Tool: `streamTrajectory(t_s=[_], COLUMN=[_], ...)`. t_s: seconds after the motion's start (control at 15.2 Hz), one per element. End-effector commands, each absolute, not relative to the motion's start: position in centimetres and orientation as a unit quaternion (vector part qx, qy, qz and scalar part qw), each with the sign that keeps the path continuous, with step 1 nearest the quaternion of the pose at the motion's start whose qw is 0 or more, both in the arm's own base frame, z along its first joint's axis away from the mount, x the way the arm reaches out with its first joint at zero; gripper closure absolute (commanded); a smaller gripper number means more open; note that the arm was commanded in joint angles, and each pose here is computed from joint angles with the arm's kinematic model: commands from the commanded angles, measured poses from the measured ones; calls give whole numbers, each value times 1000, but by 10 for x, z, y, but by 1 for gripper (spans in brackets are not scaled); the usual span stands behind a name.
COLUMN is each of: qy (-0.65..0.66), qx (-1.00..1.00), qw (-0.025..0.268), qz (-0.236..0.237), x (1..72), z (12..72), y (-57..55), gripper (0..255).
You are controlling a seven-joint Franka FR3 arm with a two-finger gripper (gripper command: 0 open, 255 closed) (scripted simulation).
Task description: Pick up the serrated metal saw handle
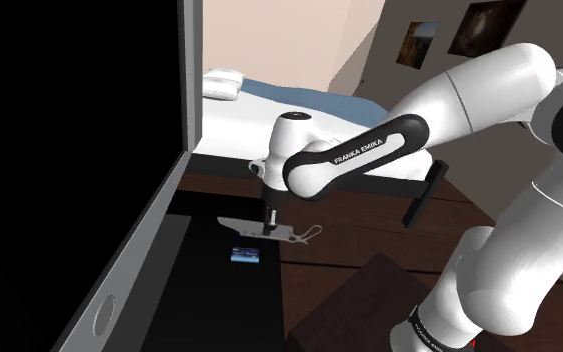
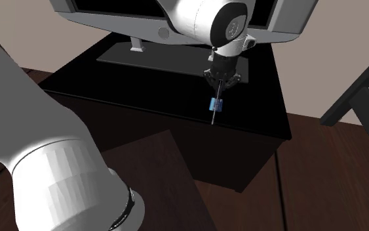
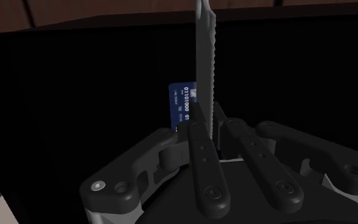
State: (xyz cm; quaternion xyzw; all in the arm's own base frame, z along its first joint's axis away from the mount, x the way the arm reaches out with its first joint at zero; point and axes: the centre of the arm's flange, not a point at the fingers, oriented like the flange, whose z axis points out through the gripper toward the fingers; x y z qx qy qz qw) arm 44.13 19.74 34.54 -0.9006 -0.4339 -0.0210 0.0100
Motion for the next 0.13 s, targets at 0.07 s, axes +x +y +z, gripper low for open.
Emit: streamTrajectory(t_s=[0.07], qy=[-434], qx=[-901], qw=[10], qz=[-21], x=[441], z=[351], y=[196], gripper=[255])
